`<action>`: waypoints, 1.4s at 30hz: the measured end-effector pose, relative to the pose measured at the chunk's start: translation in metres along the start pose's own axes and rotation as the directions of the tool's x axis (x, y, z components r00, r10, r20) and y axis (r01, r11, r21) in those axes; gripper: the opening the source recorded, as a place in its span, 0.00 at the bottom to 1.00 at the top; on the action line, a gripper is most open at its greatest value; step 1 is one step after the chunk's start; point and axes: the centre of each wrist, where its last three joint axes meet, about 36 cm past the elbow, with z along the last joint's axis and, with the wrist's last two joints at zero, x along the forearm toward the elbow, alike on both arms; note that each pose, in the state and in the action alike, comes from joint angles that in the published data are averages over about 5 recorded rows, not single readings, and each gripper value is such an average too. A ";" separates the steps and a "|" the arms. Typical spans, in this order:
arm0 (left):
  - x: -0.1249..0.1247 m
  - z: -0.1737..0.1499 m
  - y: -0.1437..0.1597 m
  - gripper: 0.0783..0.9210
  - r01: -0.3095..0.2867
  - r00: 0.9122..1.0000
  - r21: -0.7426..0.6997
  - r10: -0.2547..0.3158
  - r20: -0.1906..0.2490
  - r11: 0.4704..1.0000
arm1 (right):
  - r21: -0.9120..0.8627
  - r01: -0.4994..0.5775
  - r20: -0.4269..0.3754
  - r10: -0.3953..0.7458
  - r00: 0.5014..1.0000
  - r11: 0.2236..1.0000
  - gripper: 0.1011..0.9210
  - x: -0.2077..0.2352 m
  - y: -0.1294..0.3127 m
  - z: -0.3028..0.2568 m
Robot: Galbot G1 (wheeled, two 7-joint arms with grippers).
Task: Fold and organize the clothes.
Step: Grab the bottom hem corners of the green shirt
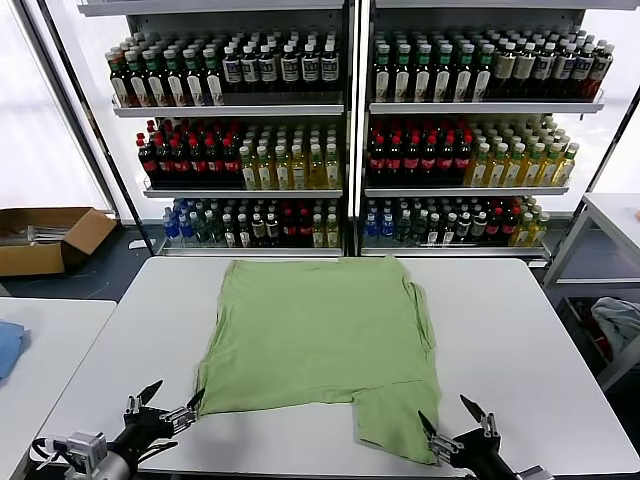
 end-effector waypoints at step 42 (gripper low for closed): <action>-0.025 0.028 -0.033 0.03 -0.017 0.997 -0.058 0.012 -0.082 0.998 | -0.070 0.098 0.040 -0.095 0.995 0.993 0.01 -0.012 0.023 0.022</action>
